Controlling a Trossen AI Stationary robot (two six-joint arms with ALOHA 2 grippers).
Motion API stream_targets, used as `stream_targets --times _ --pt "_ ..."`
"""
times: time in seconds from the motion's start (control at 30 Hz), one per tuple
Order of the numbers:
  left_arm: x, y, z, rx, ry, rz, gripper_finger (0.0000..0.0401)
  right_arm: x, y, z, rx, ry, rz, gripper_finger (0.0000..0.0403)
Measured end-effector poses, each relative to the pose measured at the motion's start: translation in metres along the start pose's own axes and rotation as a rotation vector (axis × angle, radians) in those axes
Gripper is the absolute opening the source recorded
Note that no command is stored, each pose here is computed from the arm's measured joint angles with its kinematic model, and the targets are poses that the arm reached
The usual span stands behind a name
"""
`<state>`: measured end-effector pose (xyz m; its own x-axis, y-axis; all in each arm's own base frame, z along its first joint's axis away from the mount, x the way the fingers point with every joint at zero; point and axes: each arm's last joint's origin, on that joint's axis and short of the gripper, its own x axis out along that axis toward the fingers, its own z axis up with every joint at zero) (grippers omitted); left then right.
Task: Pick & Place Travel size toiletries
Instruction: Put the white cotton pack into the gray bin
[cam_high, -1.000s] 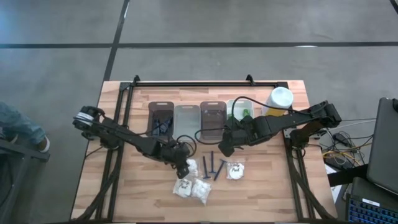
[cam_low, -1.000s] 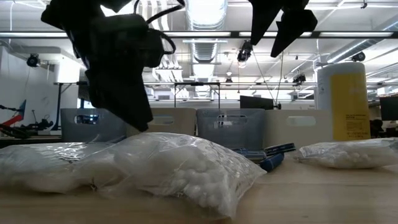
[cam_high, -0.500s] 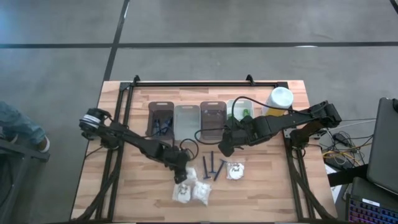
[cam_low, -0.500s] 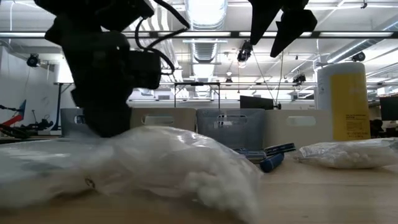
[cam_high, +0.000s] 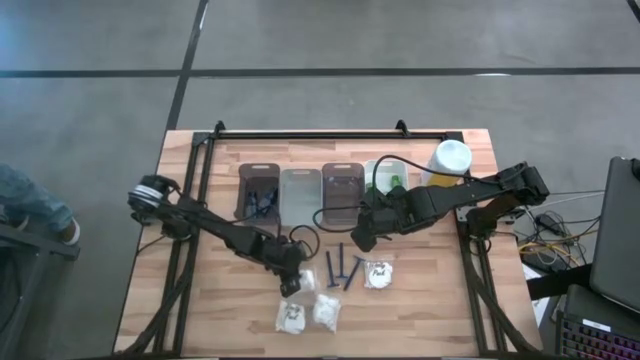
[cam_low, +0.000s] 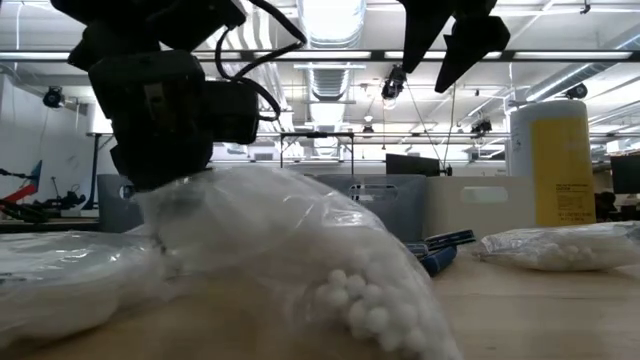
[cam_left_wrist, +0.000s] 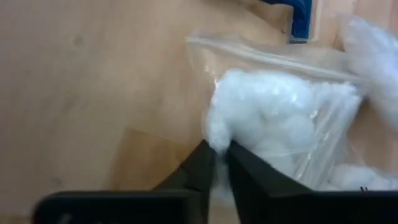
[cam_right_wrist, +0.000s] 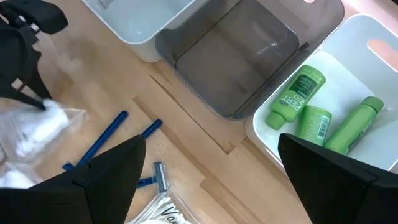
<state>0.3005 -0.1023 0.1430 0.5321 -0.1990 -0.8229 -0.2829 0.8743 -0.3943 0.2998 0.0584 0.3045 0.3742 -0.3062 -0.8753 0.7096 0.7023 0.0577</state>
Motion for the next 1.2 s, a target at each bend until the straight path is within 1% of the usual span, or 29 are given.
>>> stream_targets --times 0.07,0.1,0.3,0.43,0.53,0.6,0.63,0.73,0.83,0.9,0.97,1.1,1.2 --pt "-0.004 0.0 0.001 0.004 -0.019 0.017 0.0013 0.0 0.0 0.0 -0.001 0.0 0.0 0.0364" --pt "-0.006 0.001 0.001 0.004 -0.03 0.029 0.001 0.0 0.0 0.0 -0.001 0.0 0.0 0.0364" --pt "-0.029 -0.002 0.007 -0.007 -0.101 0.041 0.0004 0.001 0.0 0.0 -0.004 0.001 -0.003 0.0364" --pt "-0.059 -0.006 0.013 -0.021 -0.2 0.033 0.0002 0.001 -0.001 -0.001 -0.006 0.003 -0.006 0.0364" --pt "-0.088 -0.01 0.019 -0.051 -0.338 0.021 0.0002 0.001 -0.001 -0.001 -0.007 0.004 -0.007 0.0364" --pt "-0.109 -0.01 0.023 -0.09 -0.453 0.037 0.0002 0.001 -0.001 -0.001 -0.008 0.005 -0.009 0.0364" --pt "-0.119 -0.008 0.024 -0.117 -0.515 0.061 0.0001 0.001 -0.001 -0.001 -0.008 0.005 -0.009 0.0364" --pt "-0.144 0.0 0.025 -0.254 -0.725 0.198 0.0001 0.001 -0.001 -0.001 -0.006 -0.001 -0.014 0.0364" --pt "-0.16 0.012 0.028 -0.384 -0.907 0.336 0.0001 0.001 -0.001 0.0 -0.004 -0.021 -0.027 0.0364" --pt "-0.164 0.021 0.032 -0.426 -0.973 0.414 0.0001 0.001 -0.002 0.0 -0.002 -0.025 -0.029 0.0364" --pt "-0.16 0.032 0.04 -0.445 -0.976 0.473 0.0001 0.002 -0.002 0.001 -0.001 -0.037 -0.038 0.0364" --pt "-0.14 0.058 0.056 -0.482 -0.875 0.529 0.0001 0.002 -0.003 0.002 0.002 -0.041 -0.043 0.0364" --pt "-0.121 0.073 0.063 -0.538 -0.823 0.572 0.0001 0.002 -0.003 0.002 0.002 -0.041 -0.043 0.0364"
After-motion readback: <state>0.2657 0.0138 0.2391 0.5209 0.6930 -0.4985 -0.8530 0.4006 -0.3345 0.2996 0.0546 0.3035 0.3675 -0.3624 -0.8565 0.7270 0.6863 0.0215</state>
